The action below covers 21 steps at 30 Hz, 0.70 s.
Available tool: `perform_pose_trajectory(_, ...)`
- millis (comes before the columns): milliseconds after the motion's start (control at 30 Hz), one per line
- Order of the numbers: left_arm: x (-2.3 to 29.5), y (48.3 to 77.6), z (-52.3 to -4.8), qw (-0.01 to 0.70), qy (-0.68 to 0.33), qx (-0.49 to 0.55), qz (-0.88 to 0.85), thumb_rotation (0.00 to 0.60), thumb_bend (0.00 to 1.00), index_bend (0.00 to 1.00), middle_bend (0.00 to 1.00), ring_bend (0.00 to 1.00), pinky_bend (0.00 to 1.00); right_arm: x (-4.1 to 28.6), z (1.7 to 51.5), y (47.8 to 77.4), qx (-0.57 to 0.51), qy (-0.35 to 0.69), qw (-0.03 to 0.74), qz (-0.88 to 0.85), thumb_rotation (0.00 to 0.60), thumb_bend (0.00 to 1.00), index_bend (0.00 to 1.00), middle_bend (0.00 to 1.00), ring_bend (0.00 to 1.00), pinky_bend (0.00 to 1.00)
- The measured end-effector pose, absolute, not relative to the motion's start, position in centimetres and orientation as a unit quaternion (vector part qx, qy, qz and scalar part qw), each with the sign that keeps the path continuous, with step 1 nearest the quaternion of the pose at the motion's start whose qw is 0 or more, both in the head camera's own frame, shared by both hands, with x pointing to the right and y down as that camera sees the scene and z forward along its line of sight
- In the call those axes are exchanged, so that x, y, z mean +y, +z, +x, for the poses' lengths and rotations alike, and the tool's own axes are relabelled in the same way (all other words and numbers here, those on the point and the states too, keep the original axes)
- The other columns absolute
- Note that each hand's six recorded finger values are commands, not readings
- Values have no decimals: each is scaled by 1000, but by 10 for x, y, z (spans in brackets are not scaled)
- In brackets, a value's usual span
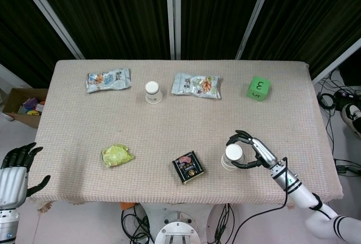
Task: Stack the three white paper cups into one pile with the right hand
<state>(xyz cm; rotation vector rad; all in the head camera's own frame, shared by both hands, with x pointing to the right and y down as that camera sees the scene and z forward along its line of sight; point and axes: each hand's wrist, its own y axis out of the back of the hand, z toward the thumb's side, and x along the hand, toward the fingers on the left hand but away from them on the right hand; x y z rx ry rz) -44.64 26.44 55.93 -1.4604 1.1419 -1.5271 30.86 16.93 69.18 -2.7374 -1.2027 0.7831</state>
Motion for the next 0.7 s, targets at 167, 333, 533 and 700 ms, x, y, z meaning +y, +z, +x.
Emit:
perform_pose_trajectory(167, 263, 561, -445, 361, -591, 442, -570, 600, 190, 219, 152, 132, 145, 174, 315, 697, -382, 269, 37, -883, 600, 158, 318, 283, 105, 42)
perform_pose_trajectory(333, 262, 563, -442, 361, -589, 441, -573, 600, 190, 219, 152, 131, 145, 183, 315, 703, -344, 298, 68, -888, 600, 90, 23, 72, 0, 0)
perform_pose_trajectory(533, 262, 564, -444, 360, -589, 442, -573, 600, 191, 219, 152, 131, 145, 186, 320, 694, -290, 343, 137, -883, 600, 66, 0, 0, 0, 0)
perform_pose_trajectory(700, 261, 564, -445, 360, -587, 444, -573, 600, 190, 219, 152, 131, 145, 175, 324, 659, -286, 350, 168, -876, 600, 65, 0, 1, 0, 0)
